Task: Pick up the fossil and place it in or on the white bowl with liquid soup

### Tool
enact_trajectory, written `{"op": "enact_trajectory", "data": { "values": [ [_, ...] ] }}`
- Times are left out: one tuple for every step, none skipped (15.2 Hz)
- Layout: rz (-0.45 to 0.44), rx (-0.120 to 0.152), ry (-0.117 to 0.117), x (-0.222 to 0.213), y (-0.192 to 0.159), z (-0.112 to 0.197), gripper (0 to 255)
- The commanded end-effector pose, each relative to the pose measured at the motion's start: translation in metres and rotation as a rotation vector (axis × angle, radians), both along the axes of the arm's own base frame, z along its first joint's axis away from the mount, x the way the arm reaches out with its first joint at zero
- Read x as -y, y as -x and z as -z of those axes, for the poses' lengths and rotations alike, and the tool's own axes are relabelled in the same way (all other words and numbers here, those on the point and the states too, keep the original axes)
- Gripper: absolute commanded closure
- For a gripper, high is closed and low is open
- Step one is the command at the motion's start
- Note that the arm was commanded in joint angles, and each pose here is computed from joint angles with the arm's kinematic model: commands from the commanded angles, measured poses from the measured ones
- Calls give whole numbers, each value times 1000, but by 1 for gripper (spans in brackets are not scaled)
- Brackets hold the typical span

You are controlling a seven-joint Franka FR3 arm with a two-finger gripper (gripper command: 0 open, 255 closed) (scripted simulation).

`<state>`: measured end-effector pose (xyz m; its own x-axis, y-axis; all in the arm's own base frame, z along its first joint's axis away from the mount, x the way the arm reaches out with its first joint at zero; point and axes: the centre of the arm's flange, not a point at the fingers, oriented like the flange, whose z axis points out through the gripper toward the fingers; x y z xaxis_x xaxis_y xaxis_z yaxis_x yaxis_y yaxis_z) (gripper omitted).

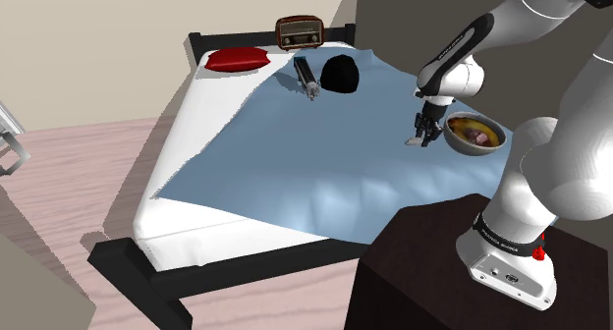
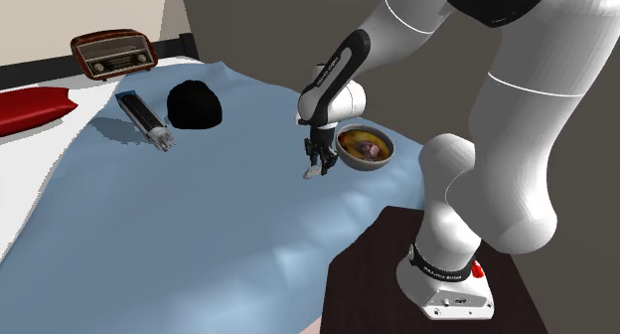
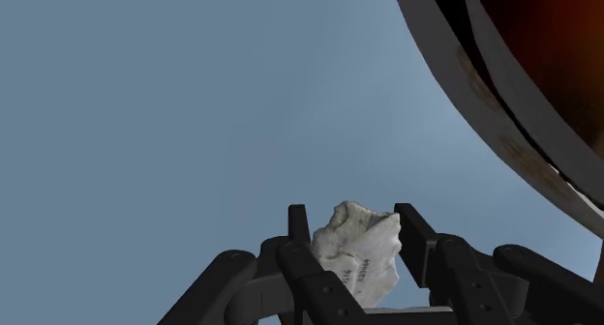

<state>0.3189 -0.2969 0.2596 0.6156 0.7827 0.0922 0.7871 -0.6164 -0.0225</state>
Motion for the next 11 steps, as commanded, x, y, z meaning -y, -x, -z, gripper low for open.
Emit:
{"op": "enact_trajectory", "data": {
  "values": [
    [-4, -16, -14, -5, 2, 5, 255],
    [-4, -16, -14, -7, -1, 5, 255],
    [-4, -16, -14, -8, -2, 4, 255],
    [-4, -16, -14, -9, -3, 3, 255],
    [-4, -16, -14, -9, -5, 3, 255],
    [-4, -16, -15, -3, 4, 5, 255],
    [-4, -16, -15, -3, 4, -1, 255],
    [-4, -16, -15, -3, 4, -6, 255],
    [-4, -16, -15, -3, 4, -11, 255],
    [-4, -16, -15, -3, 4, -17, 255],
    [-4, -16, -15, -3, 4, -22, 255]
  ]
}}
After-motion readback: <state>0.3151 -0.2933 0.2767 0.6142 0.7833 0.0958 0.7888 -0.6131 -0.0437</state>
